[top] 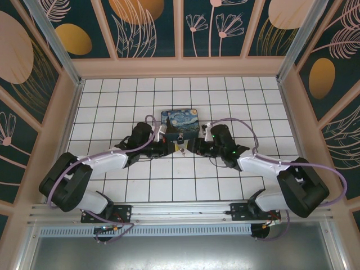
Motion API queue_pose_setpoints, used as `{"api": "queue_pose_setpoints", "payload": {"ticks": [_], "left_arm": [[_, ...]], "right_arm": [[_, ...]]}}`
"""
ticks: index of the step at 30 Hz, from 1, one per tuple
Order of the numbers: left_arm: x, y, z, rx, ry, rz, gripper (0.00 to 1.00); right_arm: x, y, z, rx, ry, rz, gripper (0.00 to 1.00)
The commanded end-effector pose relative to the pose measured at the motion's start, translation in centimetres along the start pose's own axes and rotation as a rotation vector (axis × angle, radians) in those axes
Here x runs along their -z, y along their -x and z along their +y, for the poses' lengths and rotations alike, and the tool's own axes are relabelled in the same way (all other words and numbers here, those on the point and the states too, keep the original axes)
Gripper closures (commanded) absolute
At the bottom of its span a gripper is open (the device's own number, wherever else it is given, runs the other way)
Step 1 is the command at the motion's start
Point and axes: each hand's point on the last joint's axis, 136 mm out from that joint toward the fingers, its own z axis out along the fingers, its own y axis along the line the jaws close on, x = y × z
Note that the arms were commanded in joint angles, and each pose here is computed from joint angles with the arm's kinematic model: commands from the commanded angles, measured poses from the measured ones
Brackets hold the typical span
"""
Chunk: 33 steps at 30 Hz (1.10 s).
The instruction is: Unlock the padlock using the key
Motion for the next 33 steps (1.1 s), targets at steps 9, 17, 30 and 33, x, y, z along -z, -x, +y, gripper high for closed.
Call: {"api": "queue_pose_setpoints", "payload": {"ticks": [9,17,30,33], "left_arm": [[0.9,0.7,-4.5,-0.081,-0.132,0.032,1.0],[0.9,2.1,-2.5,0.114,-0.039,-0.024,1.0],[2.8,3.4,-1.7,0.287,0.054,-0.061,1.0],[2.8,3.4,-1.7,0.297,0.054,-0.057,1.0]], "right_arm": [[1.4,-0.1,4.6,0.194,0.3,0.029,0.65],[2.8,1.4,3.2,0.287,0.156,-0.092,0.6],[2.7,2.4,5.1,0.941,-0.025,-0.411,0.6],[2.4,2.4,5.2,0.991,-0.091,-0.452,0.6]]}}
